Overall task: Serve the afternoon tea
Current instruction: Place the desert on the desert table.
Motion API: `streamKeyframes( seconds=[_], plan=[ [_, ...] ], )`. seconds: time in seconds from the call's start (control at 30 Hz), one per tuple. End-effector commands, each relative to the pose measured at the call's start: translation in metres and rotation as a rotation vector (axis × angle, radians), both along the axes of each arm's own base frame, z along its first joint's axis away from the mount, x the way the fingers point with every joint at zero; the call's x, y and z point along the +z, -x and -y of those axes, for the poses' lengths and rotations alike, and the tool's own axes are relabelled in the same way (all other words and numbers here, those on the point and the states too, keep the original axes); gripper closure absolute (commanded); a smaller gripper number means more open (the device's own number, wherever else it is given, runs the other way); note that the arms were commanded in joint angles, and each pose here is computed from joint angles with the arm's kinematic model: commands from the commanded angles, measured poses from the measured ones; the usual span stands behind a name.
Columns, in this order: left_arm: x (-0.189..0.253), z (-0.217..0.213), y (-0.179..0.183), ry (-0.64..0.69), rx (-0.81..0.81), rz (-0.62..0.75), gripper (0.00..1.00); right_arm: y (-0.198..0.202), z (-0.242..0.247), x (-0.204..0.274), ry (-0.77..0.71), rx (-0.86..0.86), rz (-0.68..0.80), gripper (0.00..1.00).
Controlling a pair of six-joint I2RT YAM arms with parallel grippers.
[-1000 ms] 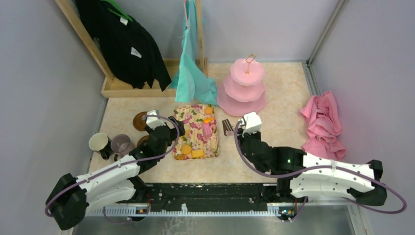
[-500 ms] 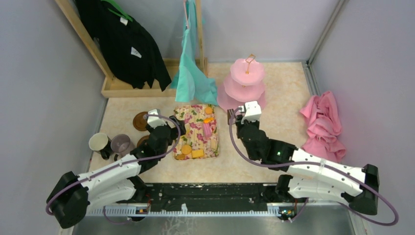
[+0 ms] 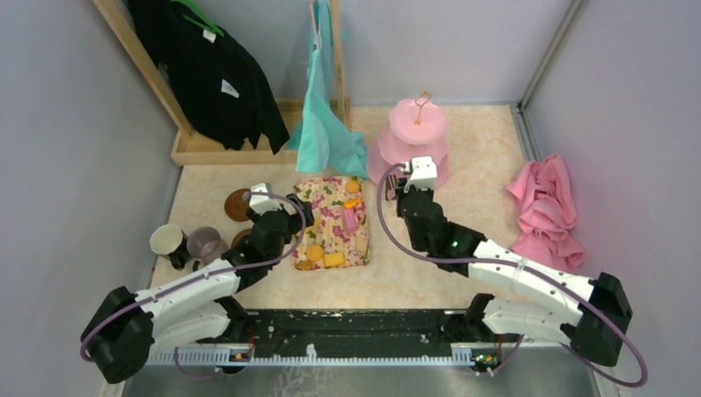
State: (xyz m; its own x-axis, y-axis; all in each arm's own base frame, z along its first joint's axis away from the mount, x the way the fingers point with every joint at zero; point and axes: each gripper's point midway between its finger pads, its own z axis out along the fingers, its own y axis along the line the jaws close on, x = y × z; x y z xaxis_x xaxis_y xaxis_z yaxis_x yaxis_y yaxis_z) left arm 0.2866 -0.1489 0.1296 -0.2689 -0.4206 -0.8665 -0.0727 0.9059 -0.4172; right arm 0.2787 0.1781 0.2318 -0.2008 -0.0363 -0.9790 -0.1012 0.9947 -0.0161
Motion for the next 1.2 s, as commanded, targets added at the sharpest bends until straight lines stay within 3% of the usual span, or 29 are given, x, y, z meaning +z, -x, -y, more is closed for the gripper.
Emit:
streamKeyframes(
  seconds=[0.0, 0.4, 1.17],
  plan=[
    [0.009, 0.002, -0.008, 0.017, -0.003, 0.027, 0.01, -0.016, -0.006, 0.017, -0.069, -0.009, 0.063, 1.0],
    [-0.002, 0.002, -0.016, 0.015, -0.004, 0.01, 0.01, -0.036, 0.005, -0.003, -0.067, -0.062, 0.098, 1.0],
    [-0.011, 0.006, -0.023, 0.013, -0.013, -0.004, 0.01, -0.037, 0.016, 0.009, -0.136, -0.103, 0.23, 1.0]
  ],
)
